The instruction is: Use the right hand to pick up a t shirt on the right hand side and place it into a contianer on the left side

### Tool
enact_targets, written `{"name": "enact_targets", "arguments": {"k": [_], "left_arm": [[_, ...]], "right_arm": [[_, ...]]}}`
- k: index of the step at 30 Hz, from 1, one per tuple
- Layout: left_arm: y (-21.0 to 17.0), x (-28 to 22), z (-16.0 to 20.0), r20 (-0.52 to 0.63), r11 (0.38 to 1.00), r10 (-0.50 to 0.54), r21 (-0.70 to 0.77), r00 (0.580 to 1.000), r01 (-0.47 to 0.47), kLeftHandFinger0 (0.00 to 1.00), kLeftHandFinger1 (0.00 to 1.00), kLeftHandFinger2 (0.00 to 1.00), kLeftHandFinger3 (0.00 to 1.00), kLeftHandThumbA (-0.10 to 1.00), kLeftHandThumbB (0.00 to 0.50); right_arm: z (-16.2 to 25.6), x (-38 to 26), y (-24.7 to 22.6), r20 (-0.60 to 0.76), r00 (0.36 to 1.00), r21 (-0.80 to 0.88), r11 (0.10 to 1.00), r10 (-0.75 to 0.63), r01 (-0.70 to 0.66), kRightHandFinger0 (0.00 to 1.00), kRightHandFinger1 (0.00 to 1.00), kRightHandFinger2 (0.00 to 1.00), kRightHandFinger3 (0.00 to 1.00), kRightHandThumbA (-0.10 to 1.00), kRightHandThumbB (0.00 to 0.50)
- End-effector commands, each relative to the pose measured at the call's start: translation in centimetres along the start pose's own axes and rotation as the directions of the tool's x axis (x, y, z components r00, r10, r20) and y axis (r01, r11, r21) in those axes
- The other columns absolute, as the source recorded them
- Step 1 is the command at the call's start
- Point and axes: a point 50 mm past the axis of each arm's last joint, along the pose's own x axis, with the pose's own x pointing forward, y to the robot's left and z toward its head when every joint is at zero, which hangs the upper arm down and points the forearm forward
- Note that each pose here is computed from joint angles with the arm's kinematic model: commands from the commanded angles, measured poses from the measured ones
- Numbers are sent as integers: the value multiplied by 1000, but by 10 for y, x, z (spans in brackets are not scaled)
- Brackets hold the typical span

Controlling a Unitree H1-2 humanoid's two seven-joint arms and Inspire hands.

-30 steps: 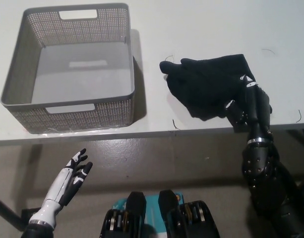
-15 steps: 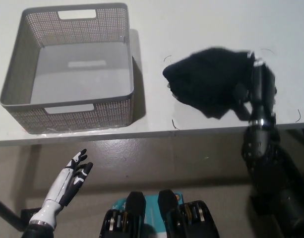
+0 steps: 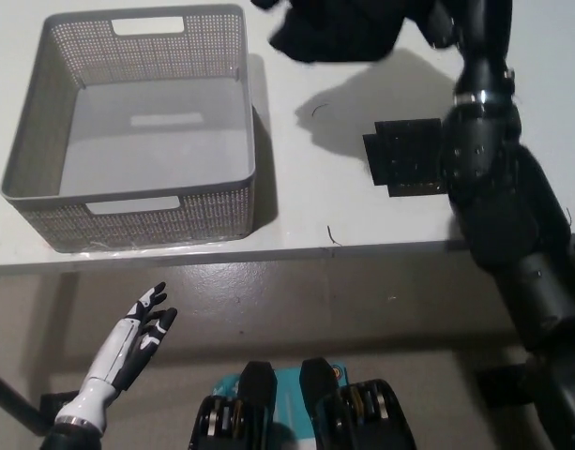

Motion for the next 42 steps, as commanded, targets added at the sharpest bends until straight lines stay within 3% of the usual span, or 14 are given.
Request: {"name": "enact_targets", "arguments": {"k": [1,8,9,12,13,20,21,28,35,36,38,39,40,42], "left_arm": [[9,7,9,39,999,5,42,999,-7,831,891,1000,1000,1000,405],[2,6,11,46,996,-5,86,999,1,798,879,990,1000,1000,415],[-2,5,13,47,998,-9,66,999,6,836,891,991,1000,1000,392],[-3,5,13,47,998,-11,64,999,8,841,892,991,1000,1000,393],[-8,5,14,40,998,-16,59,999,13,847,877,980,1000,1000,390],[-20,3,16,48,998,-39,56,998,37,838,878,985,1000,1000,344],[-25,6,19,57,998,-50,53,997,47,817,866,985,1000,1000,351],[-32,9,25,75,996,-72,51,995,68,811,870,995,1000,1000,340],[-36,13,33,87,995,-97,39,991,94,794,854,981,1000,1000,354],[-39,14,36,95,993,-114,44,989,111,798,862,977,1000,1000,360],[-40,14,37,95,992,-118,43,988,115,807,870,976,1000,1000,355],[-39,14,38,95,993,-117,44,989,114,812,874,976,1000,1000,357],[-40,14,38,94,993,-116,44,989,113,814,875,976,1000,1000,357],[-40,14,38,93,993,-117,44,989,113,814,875,976,1000,1000,357]], "right_arm": [[62,49,6,163,987,29,1000,6,-11,400,433,535,555,-100,321],[90,55,27,220,975,51,997,44,-57,378,428,544,540,-100,342],[101,54,41,233,969,56,993,85,-101,400,440,571,564,-100,292],[102,54,43,233,968,57,993,90,-106,402,441,575,569,-100,292],[121,51,71,211,967,100,981,142,-166,411,442,603,588,-100,289],[142,37,110,230,951,102,966,209,-237,428,443,600,569,-100,294],[150,29,129,200,940,117,946,276,-302,447,450,634,605,-100,265],[151,21,146,170,933,120,933,319,-340,477,469,664,618,-100,250],[146,7,161,110,923,107,919,369,-380,432,457,648,646,-100,220],[136,0,166,72,918,94,914,390,-396,509,518,715,633,-100,223],[132,-2,168,52,912,82,908,408,-411,520,519,713,631,-100,227],[129,-3,170,45,894,74,891,445,-447,853,830,979,1000,-100,300],[126,-5,172,38,869,69,866,493,-495,1000,954,1000,1000,-100,264],[126,-5,172,38,868,69,865,495,-496,1000,963,1000,1000,-100,264]]}}
